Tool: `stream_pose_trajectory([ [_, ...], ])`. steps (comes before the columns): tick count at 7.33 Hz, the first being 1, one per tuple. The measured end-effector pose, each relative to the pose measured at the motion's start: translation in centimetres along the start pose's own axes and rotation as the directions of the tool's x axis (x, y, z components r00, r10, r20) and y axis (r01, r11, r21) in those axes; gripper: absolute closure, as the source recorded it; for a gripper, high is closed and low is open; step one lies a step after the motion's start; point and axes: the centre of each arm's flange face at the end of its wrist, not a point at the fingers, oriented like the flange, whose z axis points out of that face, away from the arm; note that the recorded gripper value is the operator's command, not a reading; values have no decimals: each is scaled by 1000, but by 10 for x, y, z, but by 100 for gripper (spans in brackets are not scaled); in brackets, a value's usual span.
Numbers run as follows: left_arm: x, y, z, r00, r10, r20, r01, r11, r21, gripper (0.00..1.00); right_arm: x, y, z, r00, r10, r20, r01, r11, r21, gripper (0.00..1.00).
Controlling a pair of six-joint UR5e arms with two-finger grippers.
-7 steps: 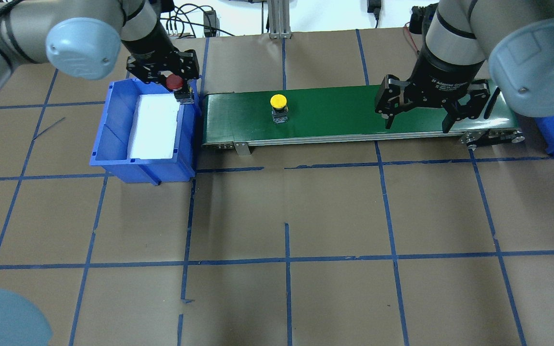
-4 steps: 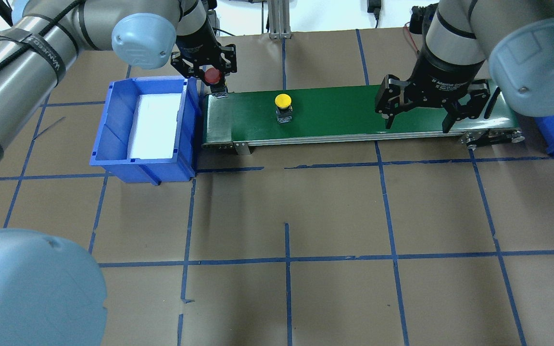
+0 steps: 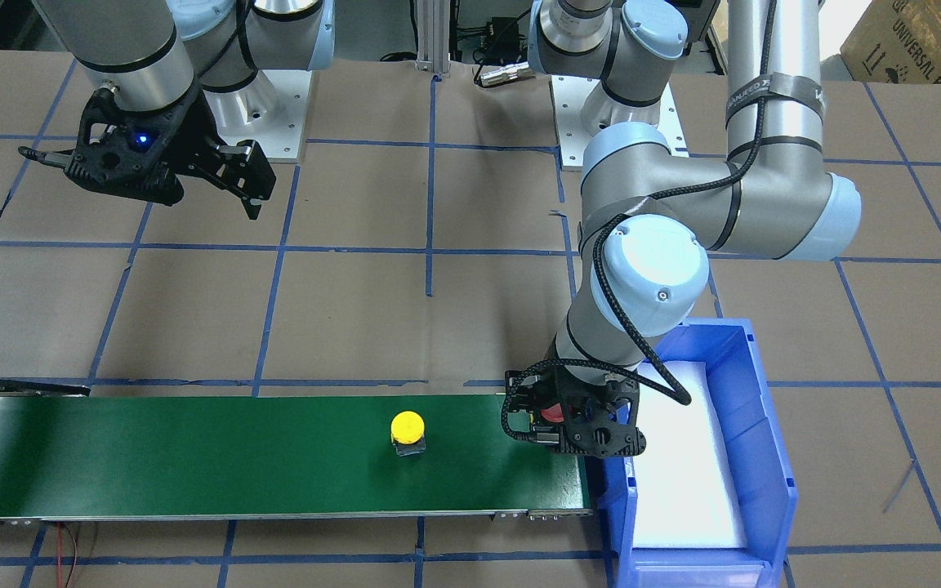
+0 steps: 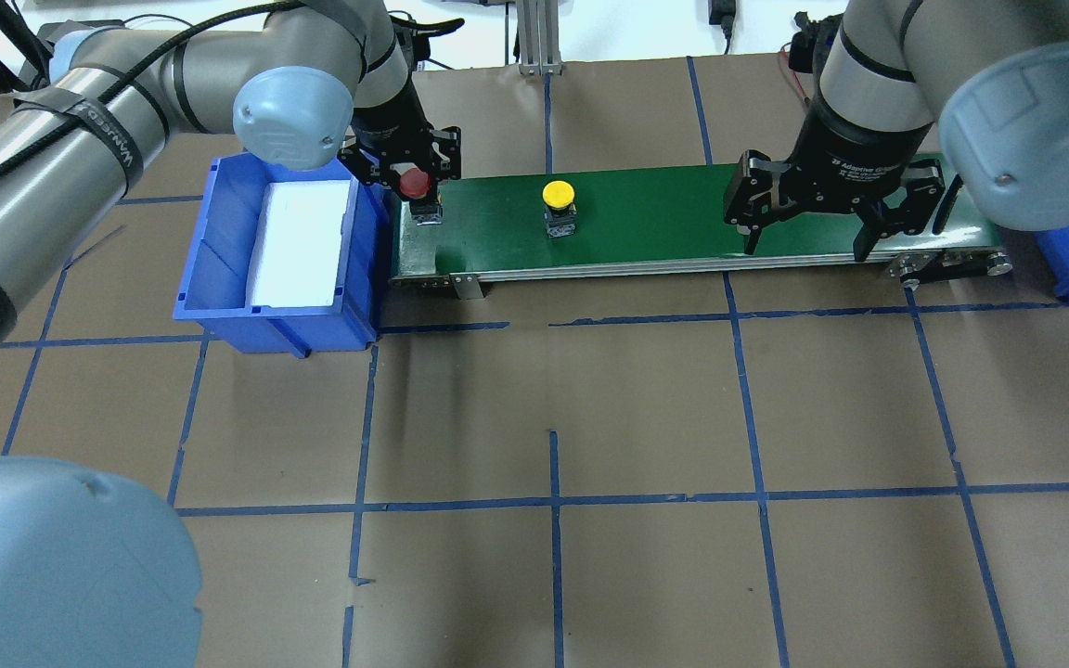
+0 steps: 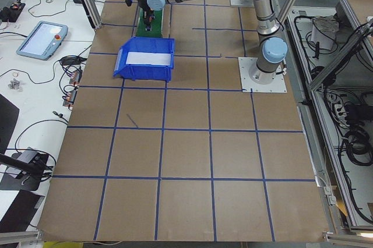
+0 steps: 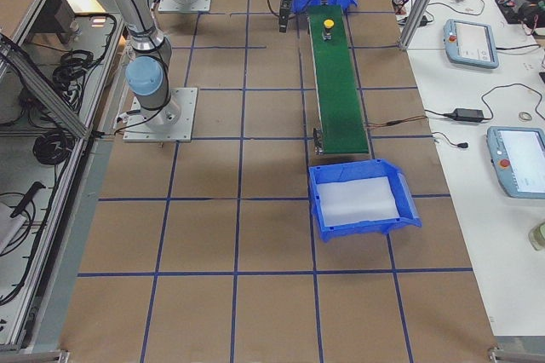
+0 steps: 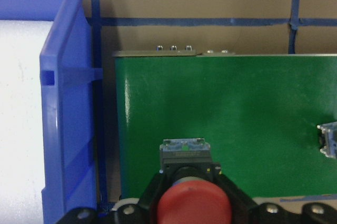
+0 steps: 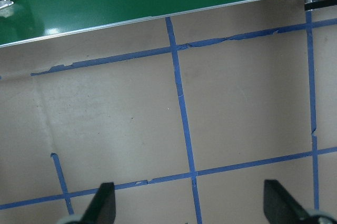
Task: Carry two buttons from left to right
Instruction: 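Lower the red button onto the conveyor and open the left gripper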
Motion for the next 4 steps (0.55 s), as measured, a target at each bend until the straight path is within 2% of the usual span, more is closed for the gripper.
stream_pose_trajectory([
  [2,-4,9,15,1000,19,1,-19,1000,9,59,0,0,0,1000,0,-1,0,1000,-1,0],
  [4,-8,4,15,1000,24,6,-24,999,25,59,0,0,1,1000,0,-2,0,1000,-1,0],
])
